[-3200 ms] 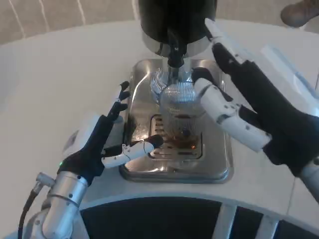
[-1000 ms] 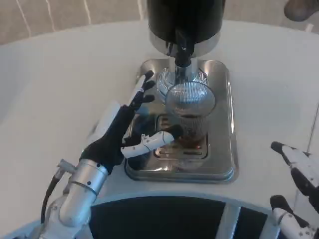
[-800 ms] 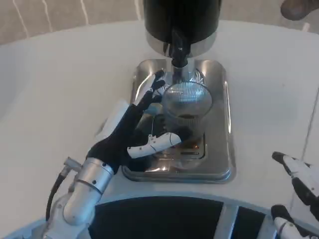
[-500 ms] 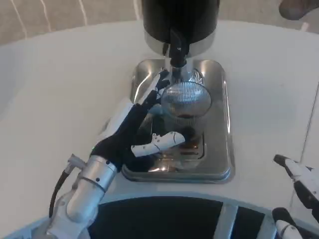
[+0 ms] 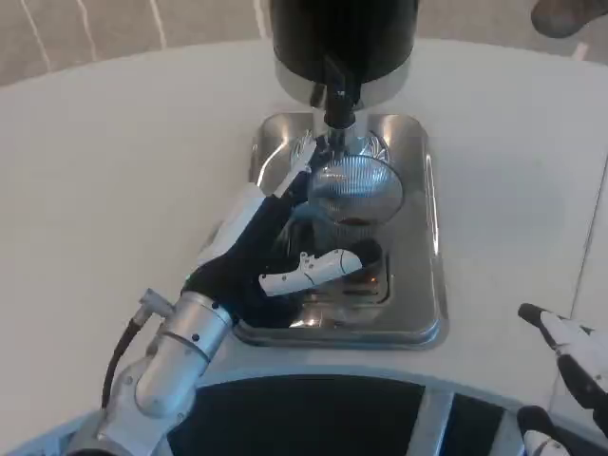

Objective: Grasp the cup under the faucet to collect the drink, then remove the cup.

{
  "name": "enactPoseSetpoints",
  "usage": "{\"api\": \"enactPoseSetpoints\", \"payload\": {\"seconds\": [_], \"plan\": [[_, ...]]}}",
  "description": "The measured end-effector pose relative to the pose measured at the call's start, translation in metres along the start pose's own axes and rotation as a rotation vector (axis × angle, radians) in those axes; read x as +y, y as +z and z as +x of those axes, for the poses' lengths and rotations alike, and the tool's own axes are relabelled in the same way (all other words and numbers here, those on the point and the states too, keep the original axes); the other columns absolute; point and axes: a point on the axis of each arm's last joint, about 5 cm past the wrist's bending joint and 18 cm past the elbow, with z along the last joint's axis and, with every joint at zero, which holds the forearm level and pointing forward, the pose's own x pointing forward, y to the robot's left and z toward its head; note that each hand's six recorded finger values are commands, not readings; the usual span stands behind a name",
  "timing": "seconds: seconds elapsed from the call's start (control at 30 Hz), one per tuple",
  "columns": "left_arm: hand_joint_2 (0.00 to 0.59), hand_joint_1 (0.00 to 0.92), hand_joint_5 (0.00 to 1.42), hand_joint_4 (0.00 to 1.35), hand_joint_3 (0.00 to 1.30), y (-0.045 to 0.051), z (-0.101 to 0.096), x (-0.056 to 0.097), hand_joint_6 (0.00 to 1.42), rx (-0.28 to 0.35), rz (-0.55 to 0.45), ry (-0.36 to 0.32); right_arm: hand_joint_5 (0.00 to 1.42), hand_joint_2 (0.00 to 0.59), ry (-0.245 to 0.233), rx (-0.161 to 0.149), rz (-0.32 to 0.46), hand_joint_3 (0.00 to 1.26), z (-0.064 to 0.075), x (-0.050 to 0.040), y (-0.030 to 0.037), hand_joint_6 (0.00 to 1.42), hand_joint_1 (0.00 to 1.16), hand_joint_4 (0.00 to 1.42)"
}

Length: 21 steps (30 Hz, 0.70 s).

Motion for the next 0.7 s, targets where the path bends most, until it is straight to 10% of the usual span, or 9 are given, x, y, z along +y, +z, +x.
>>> {"api": "enactPoseSetpoints", "payload": {"seconds": [0.7], "plan": [[0.060,0.334,0.26,0.00,0.00,0.0003,0.0021,-0.0036,0.35,0.005,0.007,-0.005,0.00,0.557,-0.017,-0.004,0.014,0.00,0.0053,-0.0040,-0.0010,0.00,0.05,0.00]]}}
